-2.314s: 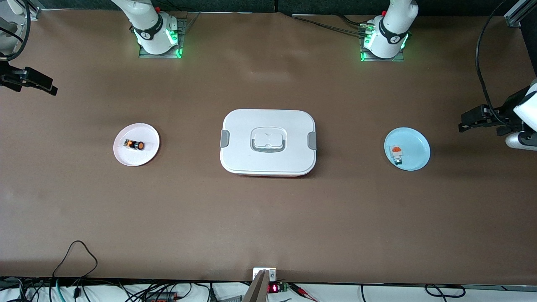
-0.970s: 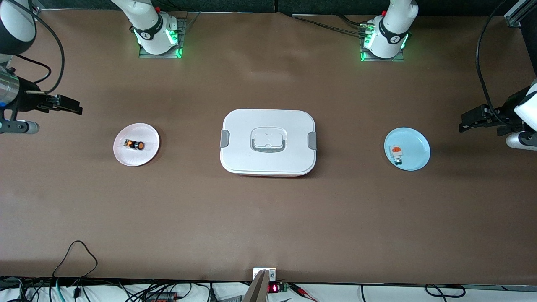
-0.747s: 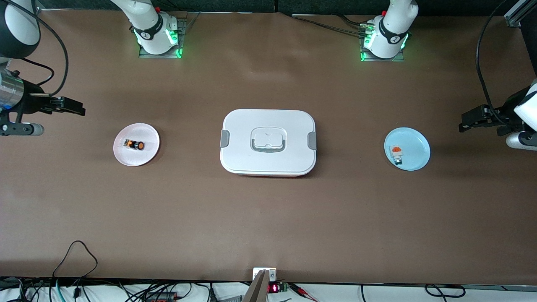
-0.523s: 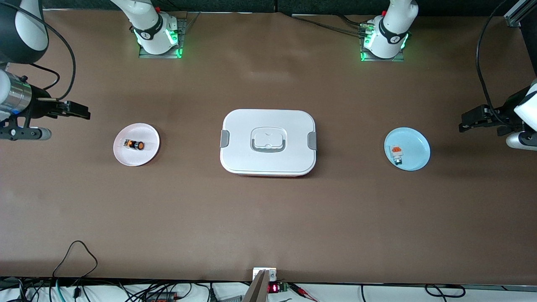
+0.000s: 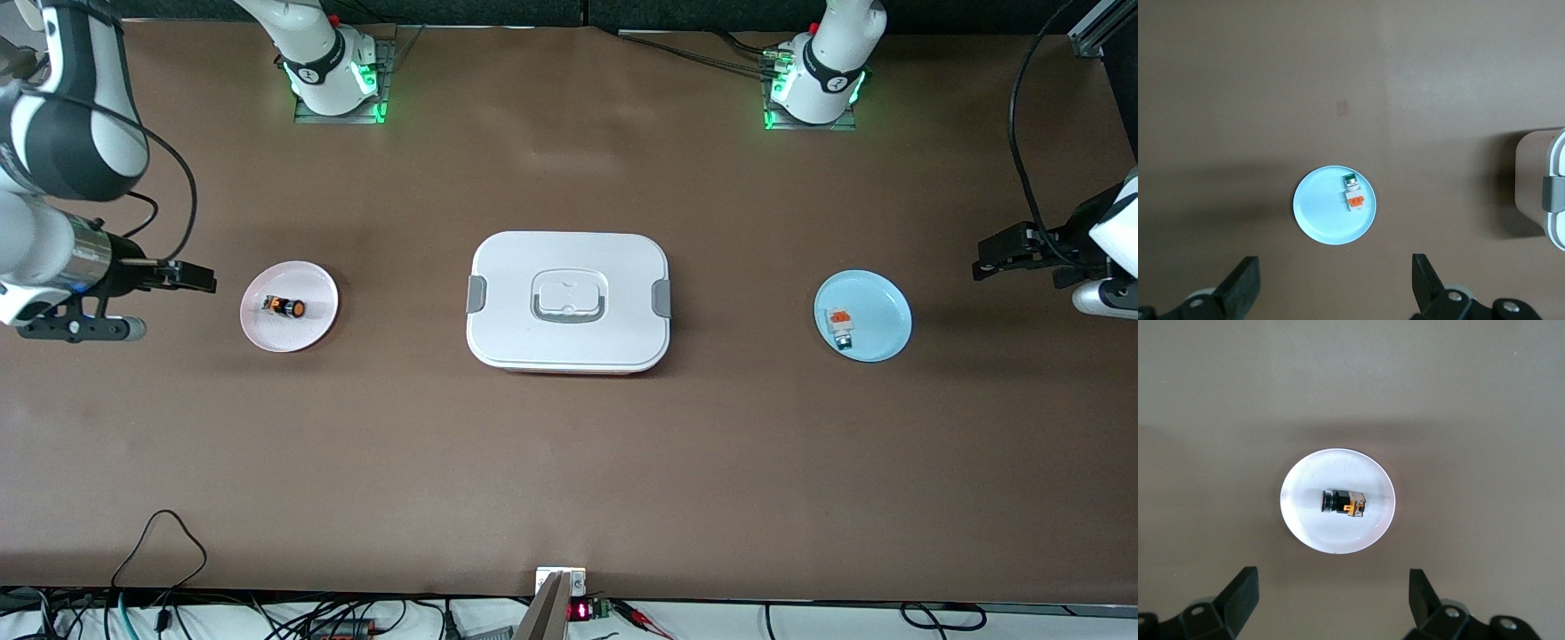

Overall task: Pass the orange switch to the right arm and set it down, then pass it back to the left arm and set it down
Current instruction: 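Move the right gripper down over the switch on the white plate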

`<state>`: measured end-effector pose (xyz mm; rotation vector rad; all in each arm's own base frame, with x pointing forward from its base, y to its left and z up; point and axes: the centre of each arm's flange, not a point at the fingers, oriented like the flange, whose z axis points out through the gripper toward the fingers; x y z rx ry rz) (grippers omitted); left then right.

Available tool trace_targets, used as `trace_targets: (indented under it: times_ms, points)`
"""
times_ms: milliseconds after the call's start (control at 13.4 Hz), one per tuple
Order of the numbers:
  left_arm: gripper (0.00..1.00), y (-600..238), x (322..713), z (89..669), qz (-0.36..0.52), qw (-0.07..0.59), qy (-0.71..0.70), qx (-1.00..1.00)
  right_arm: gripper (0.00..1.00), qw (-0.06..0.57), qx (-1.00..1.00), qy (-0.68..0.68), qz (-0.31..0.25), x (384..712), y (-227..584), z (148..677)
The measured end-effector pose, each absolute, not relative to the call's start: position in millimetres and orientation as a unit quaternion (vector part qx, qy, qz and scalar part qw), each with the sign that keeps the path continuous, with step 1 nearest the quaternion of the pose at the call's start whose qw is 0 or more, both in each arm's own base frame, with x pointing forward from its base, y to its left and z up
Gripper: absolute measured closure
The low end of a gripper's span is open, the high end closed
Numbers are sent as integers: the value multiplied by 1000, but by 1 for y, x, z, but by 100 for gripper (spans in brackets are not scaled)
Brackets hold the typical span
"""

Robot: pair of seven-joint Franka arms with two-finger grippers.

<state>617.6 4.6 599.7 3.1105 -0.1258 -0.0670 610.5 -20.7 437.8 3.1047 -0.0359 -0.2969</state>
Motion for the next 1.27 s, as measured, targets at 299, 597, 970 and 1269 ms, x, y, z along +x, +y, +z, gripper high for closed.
trace_targets:
  times_ms: [299, 597, 970, 1269]
  points:
    - [0, 5, 618, 600, -22, 14, -40, 999, 0, 13, 992, -28, -125, 602, -27, 374]
    - [0, 5, 618, 600, -22, 14, -40, 999, 0, 12, 993, -29, -111, 586, -27, 318]
    - [0, 5, 618, 600, -22, 14, -40, 999, 0, 12, 996, -29, -84, 564, -26, 265]
    - [0, 5, 618, 600, -22, 14, -40, 999, 0, 12, 996, -33, -87, 558, -29, 231]
